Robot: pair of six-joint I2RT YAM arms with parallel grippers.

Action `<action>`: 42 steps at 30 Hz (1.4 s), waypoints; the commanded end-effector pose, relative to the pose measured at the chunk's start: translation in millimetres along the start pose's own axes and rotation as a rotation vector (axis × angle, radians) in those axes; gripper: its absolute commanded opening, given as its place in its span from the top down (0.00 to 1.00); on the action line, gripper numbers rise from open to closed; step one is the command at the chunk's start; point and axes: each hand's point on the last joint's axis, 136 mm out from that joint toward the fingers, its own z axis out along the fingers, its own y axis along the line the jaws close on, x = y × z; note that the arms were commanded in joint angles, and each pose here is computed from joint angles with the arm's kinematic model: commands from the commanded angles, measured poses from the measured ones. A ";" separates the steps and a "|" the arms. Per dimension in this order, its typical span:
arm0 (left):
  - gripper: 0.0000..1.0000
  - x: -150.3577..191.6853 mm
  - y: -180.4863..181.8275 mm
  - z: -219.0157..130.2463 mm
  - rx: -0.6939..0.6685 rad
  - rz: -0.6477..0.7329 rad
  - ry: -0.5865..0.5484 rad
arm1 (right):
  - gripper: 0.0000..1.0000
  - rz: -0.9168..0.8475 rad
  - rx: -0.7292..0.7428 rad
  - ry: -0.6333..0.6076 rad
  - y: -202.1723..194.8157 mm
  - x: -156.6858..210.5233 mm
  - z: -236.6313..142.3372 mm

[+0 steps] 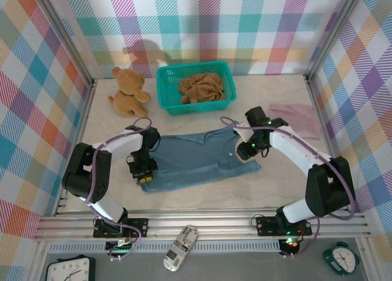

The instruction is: Fold and stack the tank tops

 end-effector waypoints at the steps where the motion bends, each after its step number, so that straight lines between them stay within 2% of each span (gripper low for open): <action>1: 0.88 8.1 20.7 5.3 -0.058 -0.018 0.007 | 0.50 0.047 -0.213 -0.105 59.1 -23.8 17.2; 7: 0.82 19.6 27.2 16.0 -0.059 -0.023 0.047 | 0.49 0.084 -0.218 0.008 95.1 -28.4 65.6; 12: 0.66 13.8 28.6 -7.2 -0.042 -0.027 -0.003 | 0.53 0.178 -0.210 0.147 103.5 7.3 91.2; 16: 0.54 -17.3 28.7 -46.1 0.012 -0.025 -0.099 | 0.55 0.264 -0.173 0.212 101.8 29.9 88.8; 21: 0.49 -74.1 31.5 -73.8 0.091 -0.001 -0.222 | 0.54 0.317 -0.096 0.314 93.5 62.6 71.6; 24: 0.47 -111.9 22.9 -81.5 0.133 0.074 -0.306 | 0.52 0.332 -0.084 0.336 91.7 75.4 60.7; 28: 0.47 -154.4 -1.3 -89.5 0.217 0.216 -0.391 | 0.49 0.306 -0.101 0.257 90.6 56.9 53.2; 31: 0.46 -167.7 -27.2 -91.8 0.306 0.334 -0.401 | 0.46 0.307 -0.140 0.096 84.3 14.2 42.6; 34: 0.46 -172.7 -45.4 -91.4 0.383 0.399 -0.408 | 0.43 0.383 -0.185 -0.065 71.7 -28.6 34.8; 36: 0.46 -176.5 -50.2 -86.9 0.385 0.437 -0.409 | 0.43 0.453 -0.221 -0.132 63.0 -48.9 34.2; 42: 0.52 -189.6 -58.0 -69.2 0.387 0.443 -0.373 | 0.44 0.631 -0.214 -0.156 40.7 -74.5 53.8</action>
